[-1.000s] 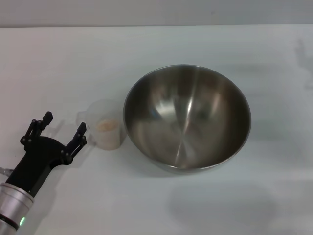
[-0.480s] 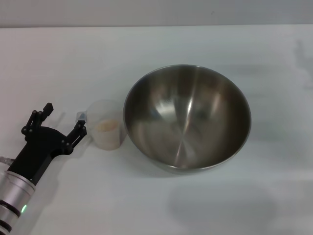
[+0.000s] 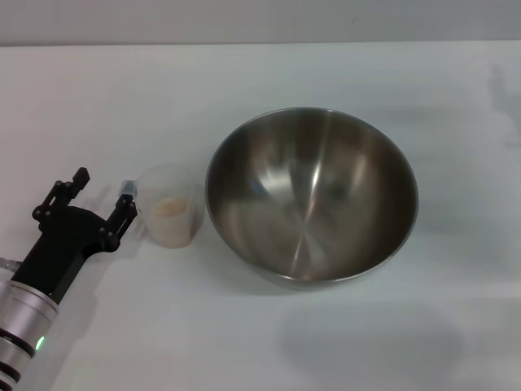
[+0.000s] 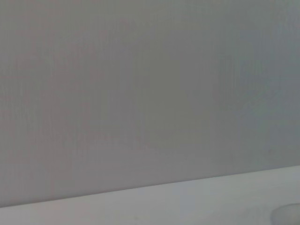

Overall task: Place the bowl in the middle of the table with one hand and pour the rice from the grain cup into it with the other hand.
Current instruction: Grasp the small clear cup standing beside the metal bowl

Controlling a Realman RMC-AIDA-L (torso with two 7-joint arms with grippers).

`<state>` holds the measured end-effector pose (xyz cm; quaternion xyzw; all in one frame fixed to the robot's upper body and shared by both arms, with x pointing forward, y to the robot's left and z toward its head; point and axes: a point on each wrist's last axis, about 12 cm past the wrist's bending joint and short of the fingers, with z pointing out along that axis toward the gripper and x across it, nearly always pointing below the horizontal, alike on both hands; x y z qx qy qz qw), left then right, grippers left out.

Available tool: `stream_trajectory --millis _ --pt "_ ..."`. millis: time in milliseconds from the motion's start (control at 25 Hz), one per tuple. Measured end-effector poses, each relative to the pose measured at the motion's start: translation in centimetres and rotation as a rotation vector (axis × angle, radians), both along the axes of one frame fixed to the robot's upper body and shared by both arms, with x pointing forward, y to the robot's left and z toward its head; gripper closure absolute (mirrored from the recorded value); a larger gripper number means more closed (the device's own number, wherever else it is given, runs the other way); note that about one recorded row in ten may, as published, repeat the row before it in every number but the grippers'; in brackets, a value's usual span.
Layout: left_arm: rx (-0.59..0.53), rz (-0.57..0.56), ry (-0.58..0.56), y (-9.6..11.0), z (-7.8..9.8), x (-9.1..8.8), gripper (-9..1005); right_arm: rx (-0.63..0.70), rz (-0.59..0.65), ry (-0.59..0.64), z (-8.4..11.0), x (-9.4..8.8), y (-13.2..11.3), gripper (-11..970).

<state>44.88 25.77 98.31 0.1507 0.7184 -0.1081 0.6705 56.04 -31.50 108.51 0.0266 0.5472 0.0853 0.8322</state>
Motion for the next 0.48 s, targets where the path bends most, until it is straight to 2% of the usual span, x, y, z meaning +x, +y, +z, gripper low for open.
stream_trajectory --millis 80,120,480 --pt "-0.005 -0.004 0.001 -0.19 0.0 -0.03 199 0.001 0.001 0.0 0.0 0.01 0.05 408" --pt "-0.003 -0.011 0.002 -0.3 0.0 0.03 348 0.001 0.001 0.0 0.0 0.01 0.05 408" --pt "-0.012 -0.009 0.009 -0.58 0.01 0.21 583 0.002 0.001 0.0 -0.01 0.0 0.09 408"
